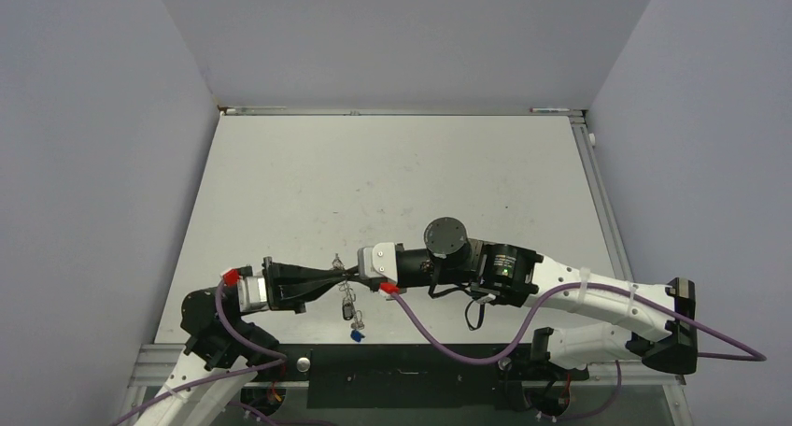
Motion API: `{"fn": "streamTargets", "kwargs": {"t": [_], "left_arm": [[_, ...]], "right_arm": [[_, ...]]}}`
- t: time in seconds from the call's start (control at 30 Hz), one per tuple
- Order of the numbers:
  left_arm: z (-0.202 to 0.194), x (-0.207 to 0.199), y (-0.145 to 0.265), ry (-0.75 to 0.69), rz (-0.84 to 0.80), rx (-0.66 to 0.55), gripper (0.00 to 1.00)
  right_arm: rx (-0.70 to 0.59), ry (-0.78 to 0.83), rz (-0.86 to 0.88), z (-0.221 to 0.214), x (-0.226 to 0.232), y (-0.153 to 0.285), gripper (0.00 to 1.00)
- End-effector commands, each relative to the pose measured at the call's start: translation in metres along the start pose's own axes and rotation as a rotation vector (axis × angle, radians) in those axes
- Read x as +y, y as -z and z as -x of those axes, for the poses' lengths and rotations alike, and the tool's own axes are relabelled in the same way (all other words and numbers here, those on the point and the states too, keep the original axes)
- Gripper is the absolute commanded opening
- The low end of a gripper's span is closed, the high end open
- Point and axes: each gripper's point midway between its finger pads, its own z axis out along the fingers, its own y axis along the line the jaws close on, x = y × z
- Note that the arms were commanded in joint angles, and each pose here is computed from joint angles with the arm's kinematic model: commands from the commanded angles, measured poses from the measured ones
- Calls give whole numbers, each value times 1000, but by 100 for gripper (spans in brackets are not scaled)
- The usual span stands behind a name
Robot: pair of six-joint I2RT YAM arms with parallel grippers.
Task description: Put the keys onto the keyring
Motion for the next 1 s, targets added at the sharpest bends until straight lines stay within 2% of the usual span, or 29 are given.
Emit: {"fn": "streamTargets", "kwargs": {"t": [0.0, 0.13, 0.17, 0.2, 0.27, 0.3, 0.37, 0.67, 0.73, 0.87, 0.9, 0.97], "left_arm": [[22, 2, -1, -65, 13, -67, 0], [21, 2, -1, -69, 16, -60, 0], [19, 3, -1, -70, 19, -54, 3], [18, 4, 0, -73, 23, -49, 12], [19, 3, 1, -87, 27, -42, 37], [20, 3, 2, -94, 30, -44, 45], [21, 4, 4, -106, 46, -49, 51], [10, 17, 6, -114, 107, 21, 54], [7, 24, 7, -117, 142, 45, 54], [7, 33, 12, -139, 203, 58, 54], [8, 35, 13, -144, 217, 59, 54], [7, 37, 16, -141, 242, 63, 54]], "right_arm": [[-105, 18, -39, 21, -14, 0, 5], [-89, 9, -49, 13, -25, 6, 5], [-69, 10, -48, 9, -27, 8, 5], [-43, 11, -50, 5, -30, 10, 5], [46, 4, -60, -10, -36, 14, 5], [91, 3, -69, -16, -40, 16, 5], [184, 0, -77, -27, -45, 19, 5], [504, 2, -203, -55, -87, 28, 5], [534, 27, -243, -48, -100, 22, 5], [458, 68, -257, -23, -112, 2, 5], [460, 68, -238, -27, -110, 0, 5], [569, 38, -220, -56, -105, 7, 5]]}}
